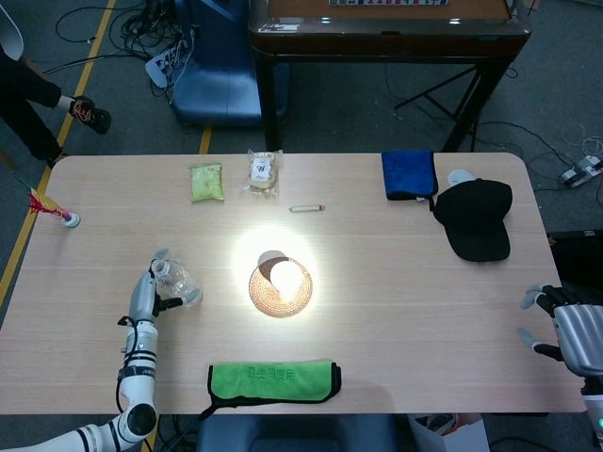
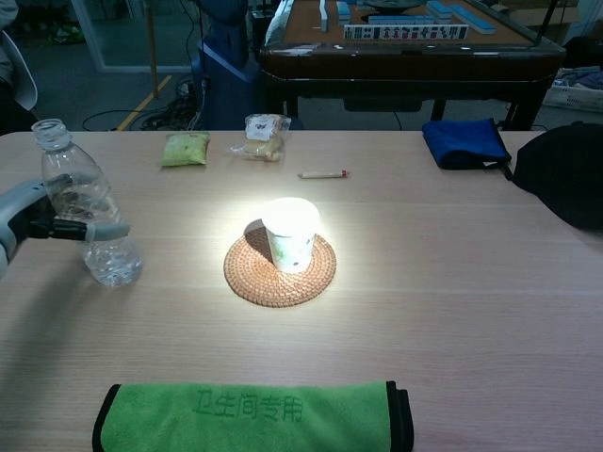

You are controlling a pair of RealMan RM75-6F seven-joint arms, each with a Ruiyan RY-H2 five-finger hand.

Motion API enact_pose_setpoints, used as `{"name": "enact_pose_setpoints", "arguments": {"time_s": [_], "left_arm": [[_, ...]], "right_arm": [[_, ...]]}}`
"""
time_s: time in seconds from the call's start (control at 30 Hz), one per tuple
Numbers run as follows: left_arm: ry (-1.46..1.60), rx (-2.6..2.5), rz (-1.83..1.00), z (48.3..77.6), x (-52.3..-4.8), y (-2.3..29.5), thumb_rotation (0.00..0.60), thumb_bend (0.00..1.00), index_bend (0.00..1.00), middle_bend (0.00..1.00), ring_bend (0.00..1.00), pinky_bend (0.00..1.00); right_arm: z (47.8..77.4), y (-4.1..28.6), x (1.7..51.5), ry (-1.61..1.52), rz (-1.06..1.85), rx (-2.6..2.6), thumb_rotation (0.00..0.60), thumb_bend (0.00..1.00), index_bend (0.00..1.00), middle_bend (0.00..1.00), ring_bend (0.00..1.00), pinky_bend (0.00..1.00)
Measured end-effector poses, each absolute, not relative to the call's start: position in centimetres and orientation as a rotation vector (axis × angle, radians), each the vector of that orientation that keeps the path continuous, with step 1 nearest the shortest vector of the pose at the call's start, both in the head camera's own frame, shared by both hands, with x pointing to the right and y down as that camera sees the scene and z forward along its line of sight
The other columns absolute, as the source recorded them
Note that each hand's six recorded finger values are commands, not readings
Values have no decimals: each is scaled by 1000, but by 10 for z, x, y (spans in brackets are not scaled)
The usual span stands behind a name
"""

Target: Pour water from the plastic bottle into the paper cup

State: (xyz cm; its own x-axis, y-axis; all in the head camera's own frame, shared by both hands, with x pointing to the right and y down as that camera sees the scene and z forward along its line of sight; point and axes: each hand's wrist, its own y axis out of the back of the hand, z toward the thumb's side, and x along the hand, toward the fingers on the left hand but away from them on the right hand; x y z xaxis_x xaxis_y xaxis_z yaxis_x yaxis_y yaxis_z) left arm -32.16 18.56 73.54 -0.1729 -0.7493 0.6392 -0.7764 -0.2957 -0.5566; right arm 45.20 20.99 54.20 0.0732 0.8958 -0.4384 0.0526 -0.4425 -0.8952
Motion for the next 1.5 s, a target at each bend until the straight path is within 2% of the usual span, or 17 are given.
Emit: {"name": "enact_pose_setpoints", "arguments": {"time_s": [0.4,0.9,1.17,1.37,1.5], "left_arm": [[-1766,2079,1589,707,-335,193,600,29,0,158,136,271],[-1641,2179,1909,672,-397,215,600,29,10,117,99,272],[-1608,2304,2044,655,-415,222,600,29,232,197,130,306],[-1522,2486,2235,646,-423,239,600,30,341,306,192,346],[-1431,2620,2338,642,-428,254,600,29,377,354,227,394]], "right_arm": [[542,211,450,-953,1456,-1613,600,191,491,340,356,426],[548,213,447,-923,1480,-1592,600,191,491,340,357,426],[551,214,444,-902,1486,-1586,600,191,491,339,356,426],[549,215,442,-899,1488,-1566,600,191,491,340,356,426],[548,215,443,-902,1493,-1551,600,191,491,340,356,426]]}}
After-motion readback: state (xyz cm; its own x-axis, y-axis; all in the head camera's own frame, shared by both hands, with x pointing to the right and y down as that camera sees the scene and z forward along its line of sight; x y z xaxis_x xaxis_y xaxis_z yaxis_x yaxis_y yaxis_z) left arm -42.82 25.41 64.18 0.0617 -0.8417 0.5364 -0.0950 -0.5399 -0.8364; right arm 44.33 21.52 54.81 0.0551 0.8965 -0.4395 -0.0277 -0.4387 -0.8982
